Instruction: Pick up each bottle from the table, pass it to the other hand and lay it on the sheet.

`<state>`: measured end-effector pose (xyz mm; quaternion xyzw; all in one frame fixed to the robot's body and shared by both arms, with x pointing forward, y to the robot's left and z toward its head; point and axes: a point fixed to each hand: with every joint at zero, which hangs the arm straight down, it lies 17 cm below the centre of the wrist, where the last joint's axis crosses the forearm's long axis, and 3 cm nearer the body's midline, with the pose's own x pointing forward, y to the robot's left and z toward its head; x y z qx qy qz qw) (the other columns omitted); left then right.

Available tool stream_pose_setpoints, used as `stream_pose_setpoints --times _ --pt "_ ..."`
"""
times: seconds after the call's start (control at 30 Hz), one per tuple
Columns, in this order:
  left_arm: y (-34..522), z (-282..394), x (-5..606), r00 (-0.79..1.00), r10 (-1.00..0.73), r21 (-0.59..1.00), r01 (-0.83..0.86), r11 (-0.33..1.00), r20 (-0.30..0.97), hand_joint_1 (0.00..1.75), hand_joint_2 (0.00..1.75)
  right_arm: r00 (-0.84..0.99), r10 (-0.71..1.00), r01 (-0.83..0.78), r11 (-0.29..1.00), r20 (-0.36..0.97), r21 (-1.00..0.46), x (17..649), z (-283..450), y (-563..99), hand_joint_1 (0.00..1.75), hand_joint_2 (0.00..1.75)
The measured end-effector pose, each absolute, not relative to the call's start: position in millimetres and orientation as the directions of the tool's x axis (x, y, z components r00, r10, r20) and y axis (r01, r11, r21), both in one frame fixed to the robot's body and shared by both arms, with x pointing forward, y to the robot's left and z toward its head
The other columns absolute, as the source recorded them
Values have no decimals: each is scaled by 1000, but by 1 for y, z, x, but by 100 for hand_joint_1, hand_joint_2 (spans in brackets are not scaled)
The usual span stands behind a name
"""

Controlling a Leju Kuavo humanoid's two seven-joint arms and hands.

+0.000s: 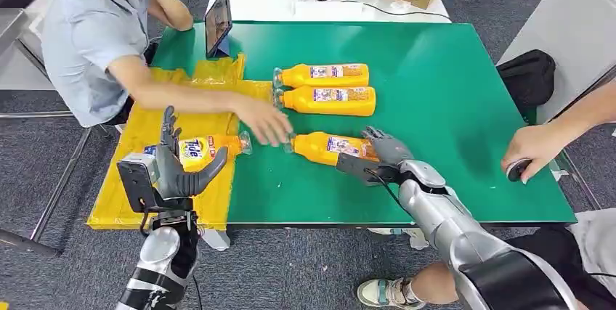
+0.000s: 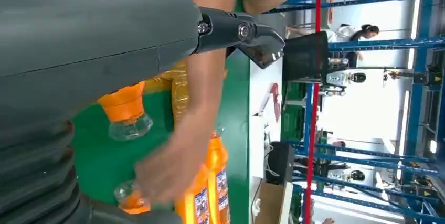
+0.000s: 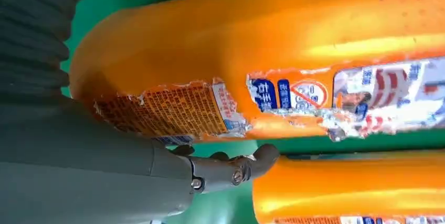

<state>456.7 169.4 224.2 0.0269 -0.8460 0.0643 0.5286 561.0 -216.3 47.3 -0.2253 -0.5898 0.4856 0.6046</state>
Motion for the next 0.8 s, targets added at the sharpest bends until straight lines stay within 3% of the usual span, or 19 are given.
stream_pose_setpoints --times 0.03,0.07,0.27,0.3,0.63,0.8 --pt "170 225 457 -442 21 -81 -116 990 897 0 175 -170 858 -342 411 486 -845 560 45 -213 0 175" --pt "171 225 456 -443 20 -81 -120 989 896 0 175 -174 864 -373 387 473 -843 557 39 -207 61 175" --pt "171 225 457 -443 28 -89 -117 989 896 0 175 -202 872 -431 329 445 -840 555 36 -194 61 175" --pt "171 225 457 -443 29 -89 -117 989 896 0 175 -204 873 -436 324 443 -839 554 35 -194 175 175" --pt "168 220 456 -429 69 -119 -90 989 901 0 175 -178 898 -499 270 403 -823 554 29 -196 175 175" --pt "165 210 452 -397 154 -185 -42 982 905 0 175 -192 822 -525 375 536 -764 547 33 -183 175 175"
